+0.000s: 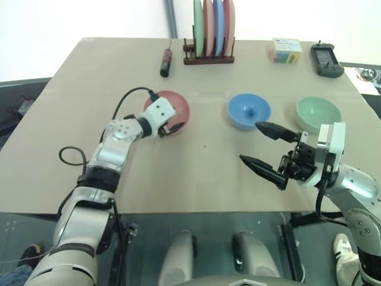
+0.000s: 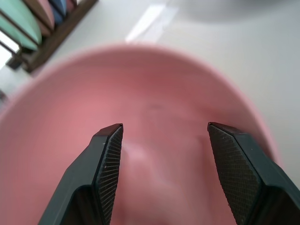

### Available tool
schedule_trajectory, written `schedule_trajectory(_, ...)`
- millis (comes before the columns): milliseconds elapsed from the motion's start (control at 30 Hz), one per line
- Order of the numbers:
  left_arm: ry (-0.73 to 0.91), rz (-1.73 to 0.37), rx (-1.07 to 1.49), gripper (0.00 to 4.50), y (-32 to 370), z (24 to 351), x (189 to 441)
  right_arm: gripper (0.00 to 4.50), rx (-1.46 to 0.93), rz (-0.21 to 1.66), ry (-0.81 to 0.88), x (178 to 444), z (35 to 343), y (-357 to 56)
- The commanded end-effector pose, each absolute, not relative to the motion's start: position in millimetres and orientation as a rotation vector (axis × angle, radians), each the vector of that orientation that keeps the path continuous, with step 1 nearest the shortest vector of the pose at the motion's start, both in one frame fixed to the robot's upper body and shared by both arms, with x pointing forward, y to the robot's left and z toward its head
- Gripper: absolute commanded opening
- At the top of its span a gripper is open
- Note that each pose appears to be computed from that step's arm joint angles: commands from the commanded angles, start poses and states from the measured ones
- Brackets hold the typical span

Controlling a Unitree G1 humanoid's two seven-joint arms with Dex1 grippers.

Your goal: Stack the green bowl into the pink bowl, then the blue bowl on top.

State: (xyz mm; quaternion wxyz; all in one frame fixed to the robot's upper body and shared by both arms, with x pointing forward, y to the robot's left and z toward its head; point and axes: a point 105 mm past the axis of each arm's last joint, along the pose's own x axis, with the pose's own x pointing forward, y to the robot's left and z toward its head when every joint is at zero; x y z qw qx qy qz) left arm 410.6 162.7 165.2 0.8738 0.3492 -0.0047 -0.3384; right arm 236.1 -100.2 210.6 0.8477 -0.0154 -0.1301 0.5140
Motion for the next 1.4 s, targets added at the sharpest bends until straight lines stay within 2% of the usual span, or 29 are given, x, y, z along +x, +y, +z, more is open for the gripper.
schedule_trajectory(33,-0.114,-0.711,0.681,3.05,156.8,193.9,412.6,4.50,-0.068,1.060,-0.342,229.1,222.5,-102.7)
schedule_trajectory(267,-0.163,-0.772,0.635,3.05,144.7,200.3,403.8,4.50,-0.071,1.058,-0.337,230.5,220.5,-104.7)
schedule_trajectory(467,-0.132,-0.806,0.648,3.05,144.2,191.8,398.8,4.50,-0.073,1.063,-0.329,230.6,219.2,-106.1)
schedule_trajectory(767,0.035,-0.795,0.791,3.05,161.2,158.4,400.8,4.50,-0.081,1.057,-0.326,232.1,218.2,-108.3)
schedule_trajectory(1233,0.068,-0.804,0.863,3.05,161.7,154.2,405.2,4.50,-0.183,0.864,-0.251,255.8,205.6,-135.4)
schedule_trajectory(1333,0.061,-0.812,0.866,2.46,159.9,154.5,405.0,4.50,-0.185,0.861,-0.251,255.7,205.4,-135.0)
schedule_trajectory(1400,0.056,-0.814,0.867,1.67,158.9,155.6,404.9,4.50,-0.185,0.860,-0.253,255.4,205.7,-134.9)
